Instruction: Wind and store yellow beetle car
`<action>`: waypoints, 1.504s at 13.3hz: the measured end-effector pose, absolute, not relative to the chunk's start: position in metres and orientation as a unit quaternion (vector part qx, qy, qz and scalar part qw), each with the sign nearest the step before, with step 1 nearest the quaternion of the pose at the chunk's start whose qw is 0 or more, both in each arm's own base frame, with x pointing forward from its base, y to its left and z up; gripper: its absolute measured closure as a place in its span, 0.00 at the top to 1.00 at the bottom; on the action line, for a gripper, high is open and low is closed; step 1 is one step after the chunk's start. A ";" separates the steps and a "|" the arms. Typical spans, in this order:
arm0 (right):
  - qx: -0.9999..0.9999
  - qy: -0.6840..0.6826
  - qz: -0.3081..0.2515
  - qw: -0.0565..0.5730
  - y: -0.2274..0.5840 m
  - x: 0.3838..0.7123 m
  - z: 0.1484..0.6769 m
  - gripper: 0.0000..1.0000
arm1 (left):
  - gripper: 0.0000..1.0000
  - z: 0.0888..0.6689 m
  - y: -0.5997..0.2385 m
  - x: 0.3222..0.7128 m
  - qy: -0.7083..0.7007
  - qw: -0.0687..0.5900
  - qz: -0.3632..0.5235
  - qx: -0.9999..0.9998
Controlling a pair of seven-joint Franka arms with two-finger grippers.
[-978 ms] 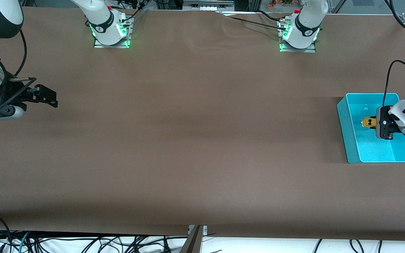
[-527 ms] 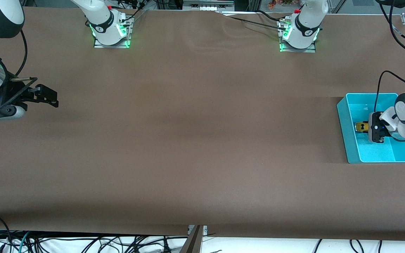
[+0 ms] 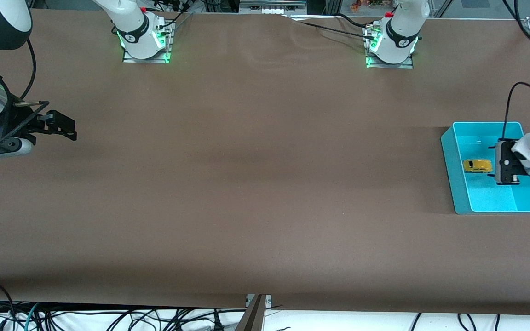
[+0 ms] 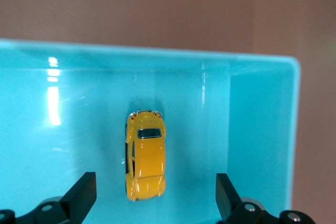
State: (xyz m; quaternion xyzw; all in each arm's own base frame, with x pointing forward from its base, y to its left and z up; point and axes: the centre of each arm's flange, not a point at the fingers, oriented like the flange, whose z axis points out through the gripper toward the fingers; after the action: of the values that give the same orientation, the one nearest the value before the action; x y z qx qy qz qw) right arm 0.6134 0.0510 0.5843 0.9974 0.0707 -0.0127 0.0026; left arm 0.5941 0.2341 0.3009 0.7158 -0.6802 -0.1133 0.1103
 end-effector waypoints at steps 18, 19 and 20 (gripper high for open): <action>0.997 0.072 -0.012 0.002 0.052 0.613 0.585 1.00 | 1.00 0.591 -0.150 0.564 -0.269 -0.040 -0.051 0.961; 0.997 0.072 -0.012 0.002 0.052 0.613 0.585 1.00 | 1.00 0.594 -0.144 0.563 -0.218 -0.031 -0.042 0.975; 0.997 0.072 -0.012 0.002 0.052 0.613 0.585 1.00 | 1.00 0.594 -0.131 0.564 -0.170 -0.011 -0.036 0.985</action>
State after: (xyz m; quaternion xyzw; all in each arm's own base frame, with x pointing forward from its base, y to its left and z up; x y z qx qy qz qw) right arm 0.6135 0.0519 0.5846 0.9974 0.0715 -0.0122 0.0025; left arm 0.5643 -0.1306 0.5937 0.9847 -0.1701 -0.0359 -0.0113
